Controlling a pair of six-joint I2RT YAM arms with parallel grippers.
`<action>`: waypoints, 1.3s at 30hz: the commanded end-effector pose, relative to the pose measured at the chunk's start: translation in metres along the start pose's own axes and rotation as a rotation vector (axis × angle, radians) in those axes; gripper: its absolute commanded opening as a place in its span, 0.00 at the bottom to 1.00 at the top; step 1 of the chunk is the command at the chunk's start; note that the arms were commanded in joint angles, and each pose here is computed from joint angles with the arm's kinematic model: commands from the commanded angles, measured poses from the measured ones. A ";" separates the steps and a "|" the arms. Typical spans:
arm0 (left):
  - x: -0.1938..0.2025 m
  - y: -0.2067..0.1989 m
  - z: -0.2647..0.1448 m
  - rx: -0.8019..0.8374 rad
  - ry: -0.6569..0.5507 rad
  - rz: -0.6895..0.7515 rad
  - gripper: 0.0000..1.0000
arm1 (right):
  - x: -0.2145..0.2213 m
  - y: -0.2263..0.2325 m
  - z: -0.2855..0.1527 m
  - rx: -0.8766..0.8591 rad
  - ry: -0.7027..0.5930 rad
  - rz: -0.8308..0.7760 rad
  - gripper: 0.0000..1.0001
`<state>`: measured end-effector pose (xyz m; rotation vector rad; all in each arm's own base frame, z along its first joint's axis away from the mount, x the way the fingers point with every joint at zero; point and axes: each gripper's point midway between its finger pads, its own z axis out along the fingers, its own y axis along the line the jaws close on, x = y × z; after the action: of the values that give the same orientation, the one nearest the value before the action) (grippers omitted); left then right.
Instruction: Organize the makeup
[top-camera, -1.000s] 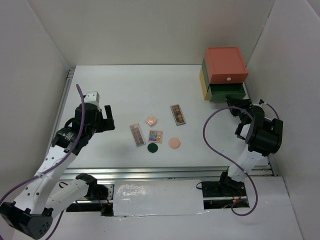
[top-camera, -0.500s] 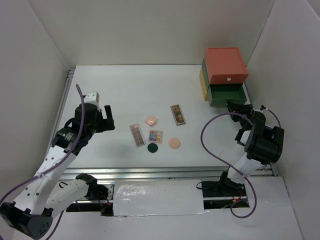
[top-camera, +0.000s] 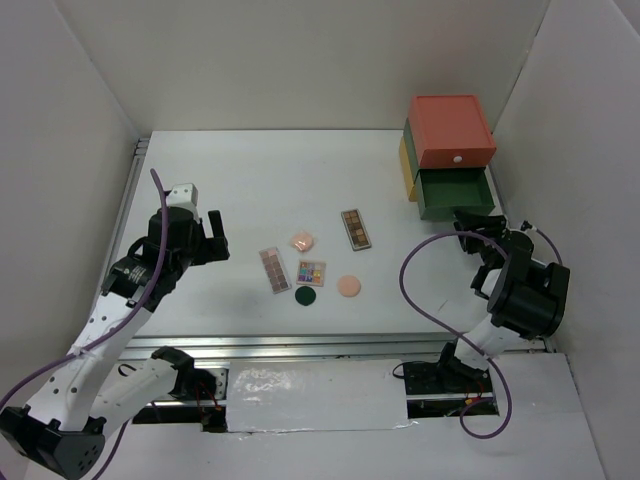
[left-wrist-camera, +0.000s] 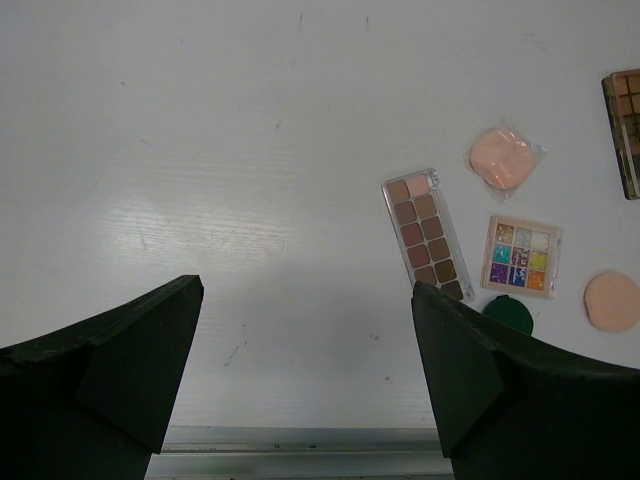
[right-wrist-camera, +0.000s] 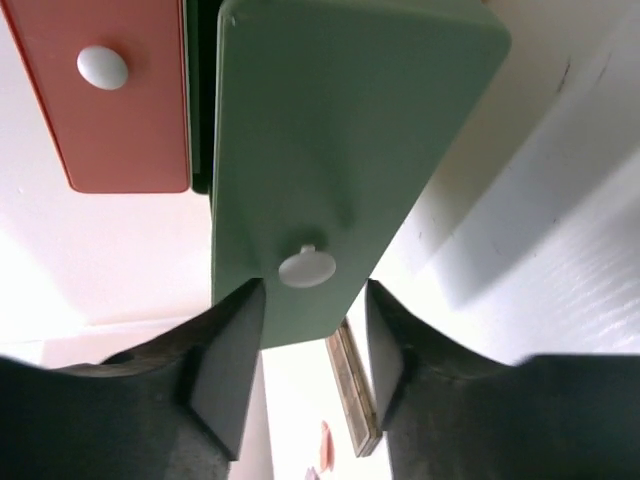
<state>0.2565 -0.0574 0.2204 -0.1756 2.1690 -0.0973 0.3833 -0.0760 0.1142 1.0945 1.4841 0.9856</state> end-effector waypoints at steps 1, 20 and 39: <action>-0.006 -0.002 -0.001 0.017 -0.033 0.002 0.99 | -0.002 0.016 -0.007 -0.035 0.001 -0.042 0.56; 0.012 -0.053 0.027 0.104 0.162 -0.258 0.99 | 0.056 0.083 -0.078 0.032 0.053 -0.336 1.00; 0.097 -0.093 0.149 -0.269 0.414 -0.213 1.00 | 0.215 0.103 -0.146 -0.005 0.545 -0.743 1.00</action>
<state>0.3199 -0.1649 0.0668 -0.5227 2.6109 0.0129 0.2433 0.1506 0.1935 0.2193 2.0773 0.7933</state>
